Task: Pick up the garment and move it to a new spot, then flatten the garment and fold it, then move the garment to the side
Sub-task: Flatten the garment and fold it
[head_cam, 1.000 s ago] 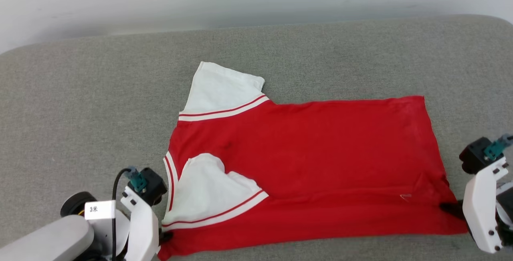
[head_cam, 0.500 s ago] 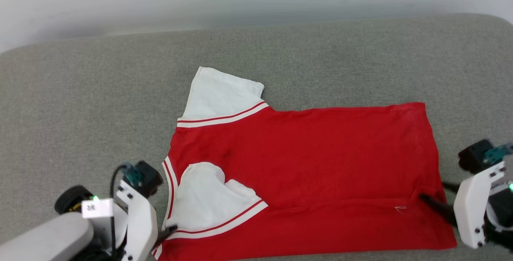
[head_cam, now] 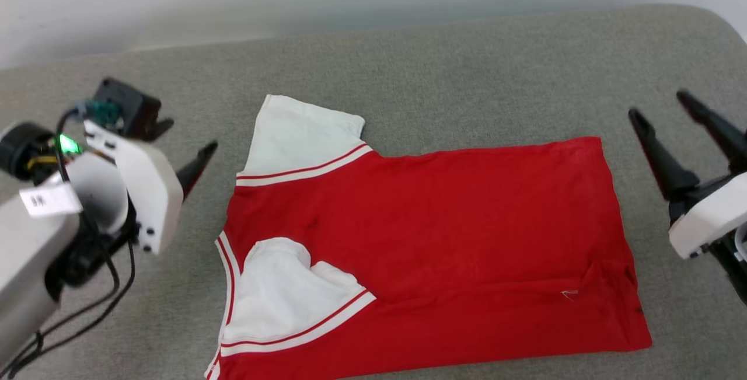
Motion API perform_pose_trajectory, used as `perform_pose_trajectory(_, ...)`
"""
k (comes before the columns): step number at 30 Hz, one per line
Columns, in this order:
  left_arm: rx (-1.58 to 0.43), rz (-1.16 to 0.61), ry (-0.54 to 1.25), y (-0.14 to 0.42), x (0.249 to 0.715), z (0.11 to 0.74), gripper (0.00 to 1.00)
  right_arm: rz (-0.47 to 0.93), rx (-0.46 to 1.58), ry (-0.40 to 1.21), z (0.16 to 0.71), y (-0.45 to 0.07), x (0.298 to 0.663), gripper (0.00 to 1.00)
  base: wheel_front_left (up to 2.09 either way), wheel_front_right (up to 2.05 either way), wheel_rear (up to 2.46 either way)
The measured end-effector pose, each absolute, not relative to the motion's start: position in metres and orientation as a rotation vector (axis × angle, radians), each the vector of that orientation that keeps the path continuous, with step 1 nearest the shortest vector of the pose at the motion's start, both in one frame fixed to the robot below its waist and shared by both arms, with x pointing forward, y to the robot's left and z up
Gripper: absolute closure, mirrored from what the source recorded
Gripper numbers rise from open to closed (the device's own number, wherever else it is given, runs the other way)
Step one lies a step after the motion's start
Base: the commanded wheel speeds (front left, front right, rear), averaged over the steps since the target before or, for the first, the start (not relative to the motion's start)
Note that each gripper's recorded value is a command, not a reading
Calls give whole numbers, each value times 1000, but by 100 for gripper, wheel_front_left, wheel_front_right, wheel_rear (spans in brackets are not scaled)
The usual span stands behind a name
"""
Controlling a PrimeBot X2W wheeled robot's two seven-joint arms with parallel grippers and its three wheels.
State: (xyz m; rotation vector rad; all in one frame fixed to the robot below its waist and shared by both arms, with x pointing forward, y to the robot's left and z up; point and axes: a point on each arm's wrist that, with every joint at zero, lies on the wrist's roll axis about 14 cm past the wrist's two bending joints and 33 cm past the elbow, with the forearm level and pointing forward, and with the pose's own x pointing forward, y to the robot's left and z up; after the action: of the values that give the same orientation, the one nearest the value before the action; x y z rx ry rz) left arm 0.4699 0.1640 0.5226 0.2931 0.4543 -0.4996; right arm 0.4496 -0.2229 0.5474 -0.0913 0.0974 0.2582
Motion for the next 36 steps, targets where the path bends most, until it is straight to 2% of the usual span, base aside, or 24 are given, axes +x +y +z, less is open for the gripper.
perform_pose_trajectory(6,289,-478,340,153,528,556,0,175,-76,-116,582,-227,458,0,0,0,0)
perform_pose_trajectory(11,282,-493,373,138,568,554,0,112,-58,-159,576,-232,457,0,0,0,0)
perform_pose_trajectory(18,305,-522,659,130,603,498,0,87,-59,-93,543,-231,462,0,0,0,0)
perform_pose_trajectory(24,310,-564,966,128,603,431,0,85,-69,-28,517,-233,472,0,0,0,0)
perform_pose_trajectory(34,368,-621,1157,121,593,369,0,80,-91,44,490,-240,482,0,0,0,0)
perform_pose_trajectory(35,370,-624,1160,121,592,369,76,79,-96,44,490,-241,483,0,0,0,0)
perform_pose_trajectory(36,372,-626,1159,121,592,369,100,81,-104,41,492,-242,484,0,0,0,0)
